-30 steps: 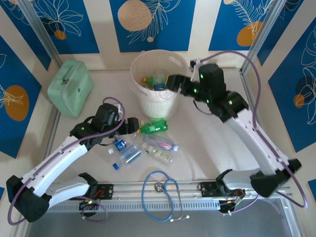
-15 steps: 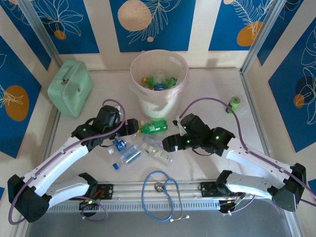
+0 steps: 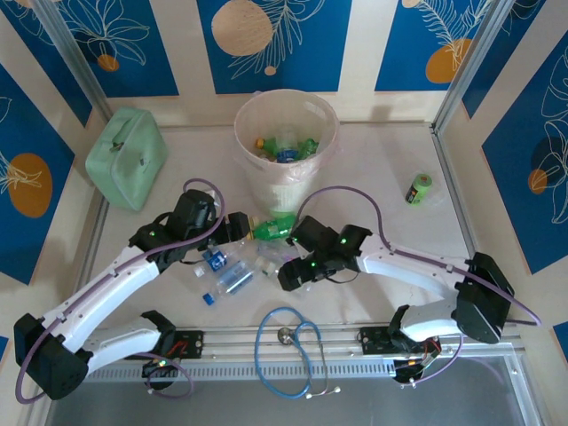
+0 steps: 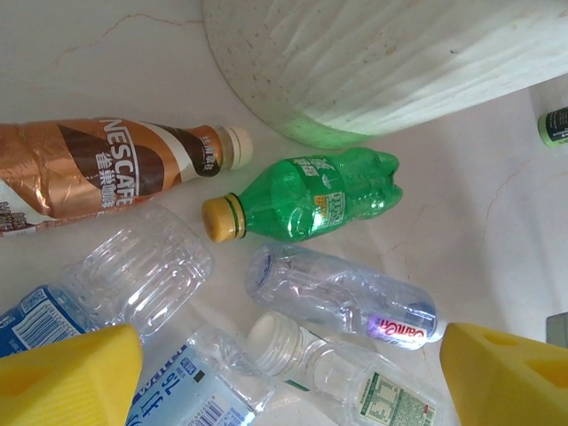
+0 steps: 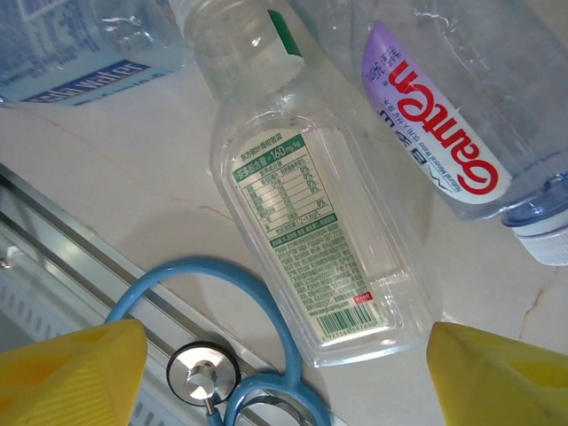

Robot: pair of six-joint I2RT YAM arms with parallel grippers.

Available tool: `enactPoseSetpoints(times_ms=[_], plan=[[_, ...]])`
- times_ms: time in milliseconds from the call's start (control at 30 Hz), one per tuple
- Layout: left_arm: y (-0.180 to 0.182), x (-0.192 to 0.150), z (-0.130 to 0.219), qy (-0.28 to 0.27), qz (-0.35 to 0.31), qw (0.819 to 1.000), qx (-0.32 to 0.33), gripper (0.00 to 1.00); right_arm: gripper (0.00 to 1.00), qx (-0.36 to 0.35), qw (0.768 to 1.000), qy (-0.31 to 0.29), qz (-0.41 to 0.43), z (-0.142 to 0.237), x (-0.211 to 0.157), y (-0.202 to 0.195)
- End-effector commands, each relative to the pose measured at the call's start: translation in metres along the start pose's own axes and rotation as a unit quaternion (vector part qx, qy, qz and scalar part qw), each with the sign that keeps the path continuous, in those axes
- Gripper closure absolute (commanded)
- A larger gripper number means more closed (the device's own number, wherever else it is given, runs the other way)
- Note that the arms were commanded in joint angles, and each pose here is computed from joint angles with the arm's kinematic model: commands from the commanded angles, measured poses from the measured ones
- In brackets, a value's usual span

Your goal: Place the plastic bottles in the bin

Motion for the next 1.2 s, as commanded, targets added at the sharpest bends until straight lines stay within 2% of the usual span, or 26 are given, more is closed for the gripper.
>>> enactPoseSetpoints(times_ms=[0, 300, 667, 967, 1167], plan=[[0.007, -0.004, 0.000, 0.001, 0.006, 1.000, 0.012, 0.13, 0.18, -0.035, 0.999, 0.002, 0.012, 0.000, 0.003, -0.001], [0.007, -0.004, -0.002, 0.004, 0.007, 1.000, 0.009, 0.13, 0.20, -0.100, 0.993, 0.036, 0.053, -0.025, 0.002, 0.007], [0.010, -0.005, -0.001, 0.004, 0.006, 1.000, 0.010, 0.13, 0.22, -0.160, 0.982, 0.073, 0.065, -0.049, -0.001, 0.001], [0.011, -0.006, -0.002, 0.004, 0.009, 1.000, 0.010, 0.14, 0.24, -0.176, 0.978, 0.083, 0.070, -0.060, -0.003, -0.001], [0.012, -0.007, -0.002, 0.005, 0.011, 1.000, 0.011, 0.14, 0.29, -0.184, 0.977, 0.082, 0.068, -0.062, -0.003, -0.005]])
Point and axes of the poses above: each hand's point on the last joint's axis, 136 mm out from that joint toward the fingers, its own z axis back along the fingers, its own y axis along the line the jaws close on, x = y × z, the point moved 4 cm from there along z, back along the fingers, and after that the axes turned 9 degrees about -z, right-handed, at the moved point
